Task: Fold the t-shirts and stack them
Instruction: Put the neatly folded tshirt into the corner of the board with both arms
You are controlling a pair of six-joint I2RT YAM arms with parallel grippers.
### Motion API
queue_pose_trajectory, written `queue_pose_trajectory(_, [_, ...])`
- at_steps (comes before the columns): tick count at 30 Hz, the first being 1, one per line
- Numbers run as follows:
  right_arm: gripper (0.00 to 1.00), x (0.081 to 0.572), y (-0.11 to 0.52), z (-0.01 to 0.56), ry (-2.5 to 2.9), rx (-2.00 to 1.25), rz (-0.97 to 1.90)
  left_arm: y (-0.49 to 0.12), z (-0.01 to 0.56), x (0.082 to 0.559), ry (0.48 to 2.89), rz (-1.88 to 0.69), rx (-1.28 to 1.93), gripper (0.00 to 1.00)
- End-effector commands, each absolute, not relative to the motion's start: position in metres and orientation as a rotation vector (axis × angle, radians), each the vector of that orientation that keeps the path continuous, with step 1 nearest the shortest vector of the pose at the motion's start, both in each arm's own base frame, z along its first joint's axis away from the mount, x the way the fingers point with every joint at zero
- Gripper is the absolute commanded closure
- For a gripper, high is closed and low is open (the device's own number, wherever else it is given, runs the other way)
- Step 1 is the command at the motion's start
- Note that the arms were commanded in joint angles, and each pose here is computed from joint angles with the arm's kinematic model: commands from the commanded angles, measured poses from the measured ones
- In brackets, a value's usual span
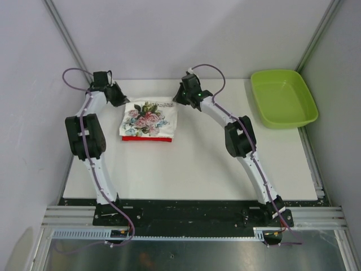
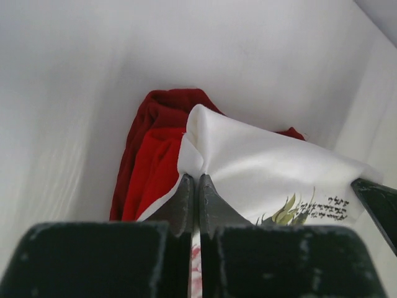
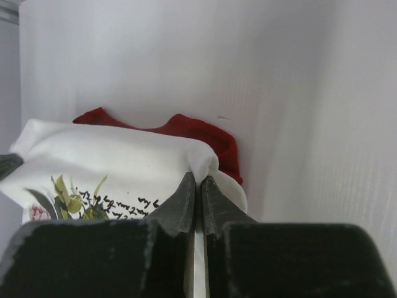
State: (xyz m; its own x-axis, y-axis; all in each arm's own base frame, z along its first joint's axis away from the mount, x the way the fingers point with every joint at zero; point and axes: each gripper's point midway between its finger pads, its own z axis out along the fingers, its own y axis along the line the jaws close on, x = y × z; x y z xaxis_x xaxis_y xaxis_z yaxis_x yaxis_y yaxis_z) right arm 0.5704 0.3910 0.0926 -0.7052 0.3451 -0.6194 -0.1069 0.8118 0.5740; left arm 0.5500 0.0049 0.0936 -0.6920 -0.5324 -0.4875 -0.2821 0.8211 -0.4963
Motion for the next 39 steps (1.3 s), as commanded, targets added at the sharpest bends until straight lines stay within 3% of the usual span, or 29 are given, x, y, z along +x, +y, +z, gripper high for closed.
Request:
queue_pose_trajectory(1, [1.0, 0.576, 0.407, 0.129, 2.142, 0.147, 0.817, 0.04, 0.157, 0.54, 2.214, -0.366, -0.623, 1.0])
queue_pose_trajectory(6, [0.97, 0.576, 0.416, 0.123, 2.139, 0.137, 0.829, 0.056, 0.146, 0.531, 2.223, -0.294, -0.67, 1.0])
queue_pose_trajectory(10, [0.82, 0.578, 0.414, 0.11, 2.167, 0.136, 0.823, 0.058, 0.116, 0.533, 2.273, -0.288, -0.697, 0.99])
queue_pose_trajectory(15, [0.5, 0.577, 0.4, 0.11, 2.183, 0.126, 0.78, 0.058, 0.11, 0.542, 2.276, -0.302, -0.685, 0.59])
queue_pose_trajectory(18, [0.41, 0.577, 0.388, 0.12, 2.185, 0.135, 0.748, 0.058, 0.136, 0.547, 2.226, -0.306, -0.652, 0.38])
queue_pose_trajectory(21, [0.36, 0.576, 0.373, 0.139, 2.173, 0.146, 0.72, 0.052, 0.177, 0.546, 2.159, -0.297, -0.59, 0.27])
queue_pose_trajectory(28, [0.31, 0.563, 0.311, 0.184, 2.158, 0.257, 0.616, -0.035, 0.226, 0.508, 2.142, -0.374, -0.334, 0.26])
queue_pose_trajectory(34, [0.31, 0.523, 0.248, 0.176, 2.22, 0.383, 0.568, -0.137, 0.194, 0.45, 2.273, -0.526, -0.144, 0.35])
queue_pose_trajectory(39, [0.31, 0.488, 0.206, 0.169, 2.26, 0.446, 0.549, -0.201, 0.162, 0.401, 2.364, -0.513, -0.049, 0.37])
